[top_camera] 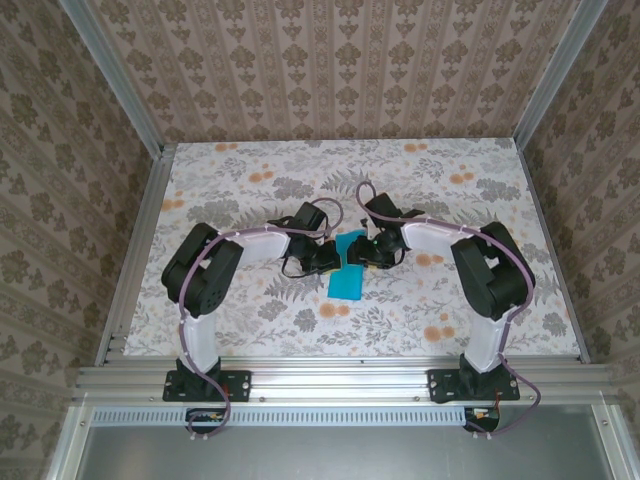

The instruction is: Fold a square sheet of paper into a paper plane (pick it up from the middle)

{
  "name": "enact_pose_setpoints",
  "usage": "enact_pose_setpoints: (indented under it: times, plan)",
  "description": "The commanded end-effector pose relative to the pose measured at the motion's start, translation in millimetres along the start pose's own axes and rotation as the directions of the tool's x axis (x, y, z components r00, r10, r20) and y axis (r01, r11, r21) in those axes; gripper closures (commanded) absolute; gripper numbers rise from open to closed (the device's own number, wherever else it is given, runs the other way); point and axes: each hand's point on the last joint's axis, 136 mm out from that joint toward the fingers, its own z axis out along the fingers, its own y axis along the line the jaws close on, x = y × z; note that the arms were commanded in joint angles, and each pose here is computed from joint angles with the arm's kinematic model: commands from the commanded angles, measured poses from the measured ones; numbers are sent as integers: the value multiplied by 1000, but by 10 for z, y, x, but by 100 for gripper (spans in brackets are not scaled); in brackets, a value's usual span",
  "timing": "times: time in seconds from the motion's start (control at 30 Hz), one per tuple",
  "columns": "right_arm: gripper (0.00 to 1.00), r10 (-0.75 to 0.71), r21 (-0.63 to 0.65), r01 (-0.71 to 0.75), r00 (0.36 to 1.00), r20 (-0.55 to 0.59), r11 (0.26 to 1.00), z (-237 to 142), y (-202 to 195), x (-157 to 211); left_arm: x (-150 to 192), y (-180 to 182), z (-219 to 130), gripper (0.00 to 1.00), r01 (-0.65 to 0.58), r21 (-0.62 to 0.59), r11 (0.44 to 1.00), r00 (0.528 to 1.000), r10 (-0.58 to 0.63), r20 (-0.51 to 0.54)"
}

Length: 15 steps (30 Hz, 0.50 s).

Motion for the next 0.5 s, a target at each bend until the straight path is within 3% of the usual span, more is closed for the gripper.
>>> enact_pose_setpoints:
  times: [0.0,0.2,0.47]
  plan:
    - [49,-4,22,2,995,102,1000,-308,26,-124,208,382,150,90,31,-138,990,997,-41,-71]
    - [53,-17,-80,26,993,118,996,-404,250,-108,220,416,161,91,33,-150,988,996,-45,-76]
    - [67,0,-138,3,1000,19,990,-84,287,8,239,443,176,91,34,-163,986,995,-48,-84]
